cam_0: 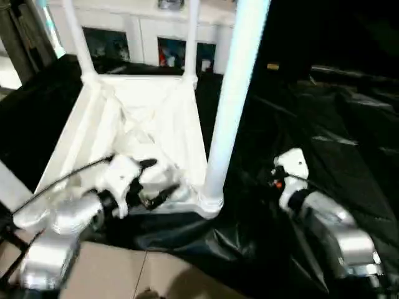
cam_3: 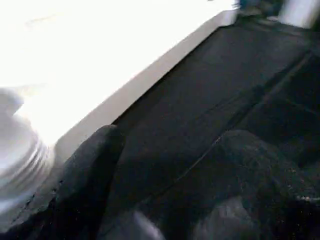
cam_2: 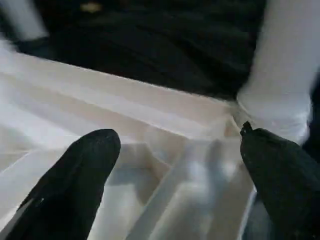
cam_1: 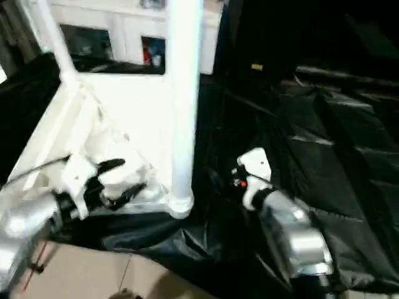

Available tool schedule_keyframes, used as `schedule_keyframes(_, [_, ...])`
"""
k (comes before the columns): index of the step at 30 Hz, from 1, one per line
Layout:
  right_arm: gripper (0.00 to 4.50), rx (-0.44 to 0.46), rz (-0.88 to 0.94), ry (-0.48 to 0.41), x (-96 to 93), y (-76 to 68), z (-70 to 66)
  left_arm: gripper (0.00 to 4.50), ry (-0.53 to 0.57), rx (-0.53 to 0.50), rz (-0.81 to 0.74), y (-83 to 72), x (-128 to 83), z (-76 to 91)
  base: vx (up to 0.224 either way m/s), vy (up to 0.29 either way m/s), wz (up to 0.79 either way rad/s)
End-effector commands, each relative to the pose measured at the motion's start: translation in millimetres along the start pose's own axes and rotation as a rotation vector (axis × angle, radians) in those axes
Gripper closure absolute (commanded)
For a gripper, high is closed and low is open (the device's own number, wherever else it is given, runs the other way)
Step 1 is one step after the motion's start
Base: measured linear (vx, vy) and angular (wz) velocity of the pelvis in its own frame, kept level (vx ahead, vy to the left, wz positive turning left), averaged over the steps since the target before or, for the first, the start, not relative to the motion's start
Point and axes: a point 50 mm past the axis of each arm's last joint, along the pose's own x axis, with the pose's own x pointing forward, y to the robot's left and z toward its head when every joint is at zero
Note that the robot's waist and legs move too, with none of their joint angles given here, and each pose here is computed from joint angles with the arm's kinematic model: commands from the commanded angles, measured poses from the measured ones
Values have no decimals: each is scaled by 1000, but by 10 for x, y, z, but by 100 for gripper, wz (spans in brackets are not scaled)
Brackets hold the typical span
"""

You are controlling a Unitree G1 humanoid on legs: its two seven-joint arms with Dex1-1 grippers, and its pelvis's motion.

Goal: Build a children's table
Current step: Rotate table base

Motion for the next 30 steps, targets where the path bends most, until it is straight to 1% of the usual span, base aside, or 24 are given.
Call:
schedule_keyframes(1, [82,-26,64,12,-30,-2,15,1,64,16,-114,-4,17,-73,0,0,0])
schedule_keyframes(3, [82,-63,122,37,-61,14,2,1,102,37,-174,42,62,-93,0,0,0])
schedule_keyframes(4, [82,-93,171,63,-86,41,-22,29,103,42,-224,61,108,-90,0,0,0])
schedule_keyframes(6, [82,-102,190,76,-98,54,-35,36,98,48,-251,69,148,-80,0,0,0])
schedule_keyframes(7, [82,-101,207,80,-105,65,-38,36,100,40,-300,70,185,-79,0,0,0])
schedule_keyframes(8, [82,-99,214,82,-107,70,-39,53,103,34,-322,70,200,-78,0,0,0])
schedule_keyframes(9, [82,-97,221,82,-110,72,-37,53,110,25,-350,75,219,-80,0,0,0])
schedule_keyframes(10, [82,-99,229,86,-113,70,-35,70,124,25,-387,94,242,-87,0,0,0])
schedule_keyframes(11, [82,-100,230,86,-113,70,-35,80,126,25,-392,96,244,-88,0,0,0])
schedule_keyframes(14, [82,-116,257,102,-126,77,-43,90,154,18,-430,136,278,-110,0,0,0])
schedule_keyframes(15, [82,-121,281,110,-138,93,-50,116,164,15,-438,152,288,-121,0,0,0])
schedule_keyframes(18, [82,-124,314,124,-156,117,-61,127,171,16,-444,191,314,-131,0,0,0])
schedule_keyframes(19, [82,-122,320,125,-157,119,-63,149,175,18,-445,205,323,-131,0,0,0])
schedule_keyframes(20, [82,-120,324,126,-158,120,-65,149,178,20,-445,215,328,-132,0,0,0])
schedule_keyframes(21, [82,-122,325,128,-159,120,-67,166,188,16,-450,222,328,-139,0,0,0])
schedule_keyframes(25, [82,-126,329,135,-165,111,-79,179,197,-1,-464,254,325,-153,0,0,0])
schedule_keyframes(27, [82,-127,332,140,-175,99,-97,203,200,-11,-481,269,322,-163,0,0,0])
schedule_keyframes(30, [82,-129,335,148,-184,85,-123,216,206,-14,-489,274,314,-177,0,0,0])
